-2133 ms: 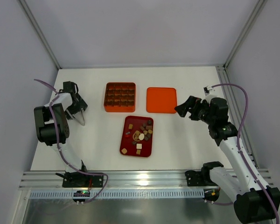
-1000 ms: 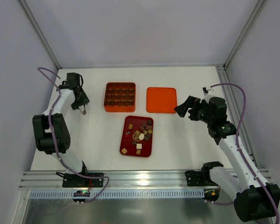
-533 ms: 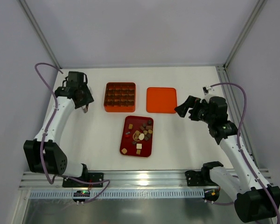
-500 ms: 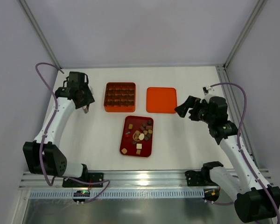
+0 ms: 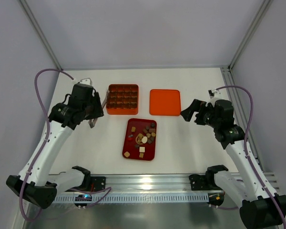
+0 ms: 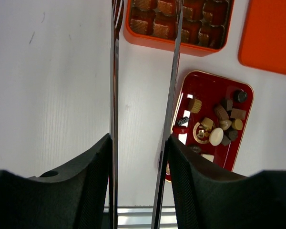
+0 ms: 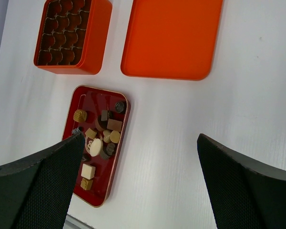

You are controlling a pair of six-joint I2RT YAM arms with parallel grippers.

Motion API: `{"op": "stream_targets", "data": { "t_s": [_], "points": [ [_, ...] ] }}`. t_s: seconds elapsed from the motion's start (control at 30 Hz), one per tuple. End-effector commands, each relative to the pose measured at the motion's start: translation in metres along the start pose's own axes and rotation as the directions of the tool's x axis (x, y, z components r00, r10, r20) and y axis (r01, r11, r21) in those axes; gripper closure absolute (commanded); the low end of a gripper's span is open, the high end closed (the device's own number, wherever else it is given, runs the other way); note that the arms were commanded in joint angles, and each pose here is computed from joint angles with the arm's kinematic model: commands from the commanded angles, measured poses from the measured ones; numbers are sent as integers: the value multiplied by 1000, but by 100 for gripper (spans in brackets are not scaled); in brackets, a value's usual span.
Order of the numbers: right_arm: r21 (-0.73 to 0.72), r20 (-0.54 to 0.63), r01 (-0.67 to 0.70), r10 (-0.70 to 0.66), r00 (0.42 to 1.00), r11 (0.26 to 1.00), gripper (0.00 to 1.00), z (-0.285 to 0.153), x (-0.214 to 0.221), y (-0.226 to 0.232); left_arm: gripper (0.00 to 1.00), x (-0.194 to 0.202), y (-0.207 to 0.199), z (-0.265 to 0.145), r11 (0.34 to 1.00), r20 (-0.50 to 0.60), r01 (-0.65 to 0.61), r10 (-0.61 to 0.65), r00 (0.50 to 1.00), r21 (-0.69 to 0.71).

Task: Pack the chocolate

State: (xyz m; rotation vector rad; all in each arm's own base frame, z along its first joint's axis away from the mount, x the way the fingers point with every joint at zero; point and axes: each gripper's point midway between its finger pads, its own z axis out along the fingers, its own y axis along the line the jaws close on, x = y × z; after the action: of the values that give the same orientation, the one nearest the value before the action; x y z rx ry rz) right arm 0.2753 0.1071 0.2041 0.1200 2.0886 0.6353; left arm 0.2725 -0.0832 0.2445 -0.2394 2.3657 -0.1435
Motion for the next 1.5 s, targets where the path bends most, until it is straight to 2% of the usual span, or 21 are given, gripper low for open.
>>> {"op": "stream_targets", "data": {
  "t_s": [0.0,0.13,0.43,0.6,1.07,1.47],
  "points": [
    [-1,67,31,-31,997,1000,0,-9,-21,8,52,16,-8,-21,998,-33,-16,18,999,64],
    [-10,70,18,-17,997,1000,0,-7,-19,10,55,36,-17,-36,989,-62,-51,60,996,136],
    [-2,48,16,-16,999,1000,0,2,-14,10,55,81,-46,-38,960,-127,-146,179,976,238],
    [-4,43,14,-14,999,1000,0,4,-11,11,55,98,-64,-27,950,-153,-215,253,955,228],
    [-11,30,16,-16,999,1000,0,2,-2,11,55,125,-90,9,932,-189,-301,338,922,199],
    [-13,26,13,-13,1000,1000,0,3,1,11,57,147,-88,26,921,-221,-357,384,897,154]
  ]
}}
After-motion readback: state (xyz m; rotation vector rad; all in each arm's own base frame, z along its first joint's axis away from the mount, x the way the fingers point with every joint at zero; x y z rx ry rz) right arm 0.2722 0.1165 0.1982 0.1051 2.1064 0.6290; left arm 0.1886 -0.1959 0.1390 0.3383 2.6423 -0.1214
